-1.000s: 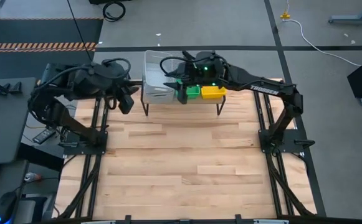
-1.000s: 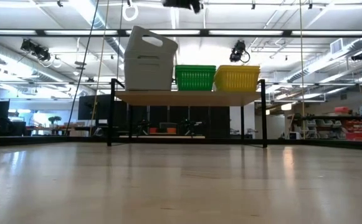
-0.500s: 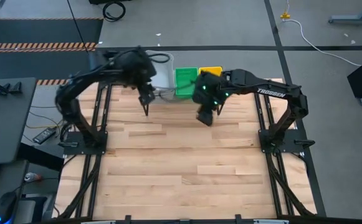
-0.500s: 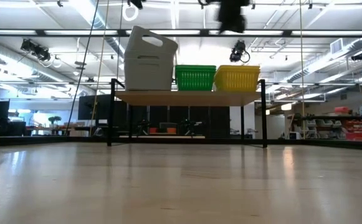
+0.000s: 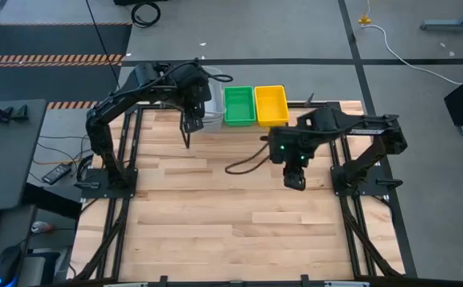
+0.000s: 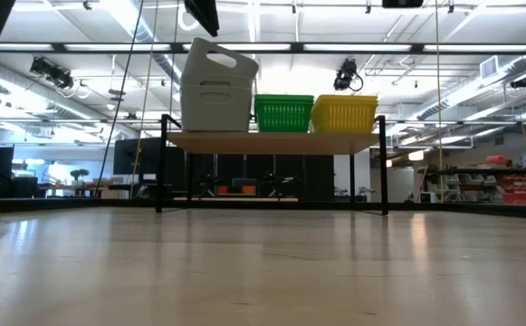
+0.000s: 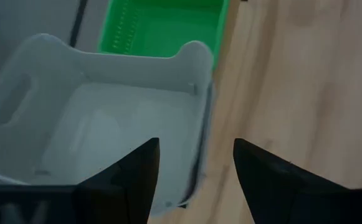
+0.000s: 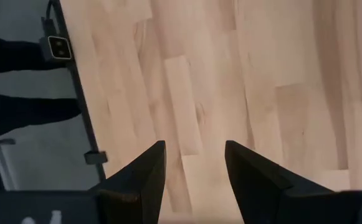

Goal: Stack baskets on shelf by color
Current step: Stack the gray bin on top of the gray bin on the shelf

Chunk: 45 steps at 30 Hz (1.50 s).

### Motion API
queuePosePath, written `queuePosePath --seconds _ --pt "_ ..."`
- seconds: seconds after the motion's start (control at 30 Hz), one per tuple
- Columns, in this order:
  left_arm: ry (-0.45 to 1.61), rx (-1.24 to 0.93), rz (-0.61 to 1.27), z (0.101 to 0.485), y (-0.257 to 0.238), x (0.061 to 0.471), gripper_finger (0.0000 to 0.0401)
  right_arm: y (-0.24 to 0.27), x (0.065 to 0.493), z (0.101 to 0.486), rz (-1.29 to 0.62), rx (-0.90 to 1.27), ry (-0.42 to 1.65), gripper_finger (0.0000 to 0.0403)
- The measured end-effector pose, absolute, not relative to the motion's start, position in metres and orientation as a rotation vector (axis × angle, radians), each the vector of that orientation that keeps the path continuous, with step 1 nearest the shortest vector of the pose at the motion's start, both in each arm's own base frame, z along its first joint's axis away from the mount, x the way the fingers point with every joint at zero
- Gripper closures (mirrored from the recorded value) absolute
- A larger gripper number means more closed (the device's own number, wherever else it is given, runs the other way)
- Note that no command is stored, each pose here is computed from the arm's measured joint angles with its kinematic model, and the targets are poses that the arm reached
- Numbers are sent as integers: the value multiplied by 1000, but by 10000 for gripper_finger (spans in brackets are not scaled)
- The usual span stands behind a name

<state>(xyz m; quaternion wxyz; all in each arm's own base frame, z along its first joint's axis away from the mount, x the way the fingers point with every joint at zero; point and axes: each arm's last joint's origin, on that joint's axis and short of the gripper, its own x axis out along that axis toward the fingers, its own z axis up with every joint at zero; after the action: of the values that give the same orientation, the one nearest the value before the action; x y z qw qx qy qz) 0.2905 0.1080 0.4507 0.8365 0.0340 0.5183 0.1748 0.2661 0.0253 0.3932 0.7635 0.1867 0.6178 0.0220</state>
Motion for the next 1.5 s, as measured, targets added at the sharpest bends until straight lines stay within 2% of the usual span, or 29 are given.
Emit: queuePosePath --seconds 0.27,0.7,0.87,1.13,1.5 --pt "1108 110 382 451 109 290 190 50 257 398 14 375 1334 231" --pt "1195 92 397 427 131 310 202 63 256 397 -59 383 1323 231" --pt "1202 90 391 424 133 312 241 68 255 397 -88 351 1311 231" --pt "1191 82 393 426 131 311 385 72 254 397 -123 298 1289 231" --pt "1166 106 386 433 113 310 394 71 254 397 -126 288 1287 231"
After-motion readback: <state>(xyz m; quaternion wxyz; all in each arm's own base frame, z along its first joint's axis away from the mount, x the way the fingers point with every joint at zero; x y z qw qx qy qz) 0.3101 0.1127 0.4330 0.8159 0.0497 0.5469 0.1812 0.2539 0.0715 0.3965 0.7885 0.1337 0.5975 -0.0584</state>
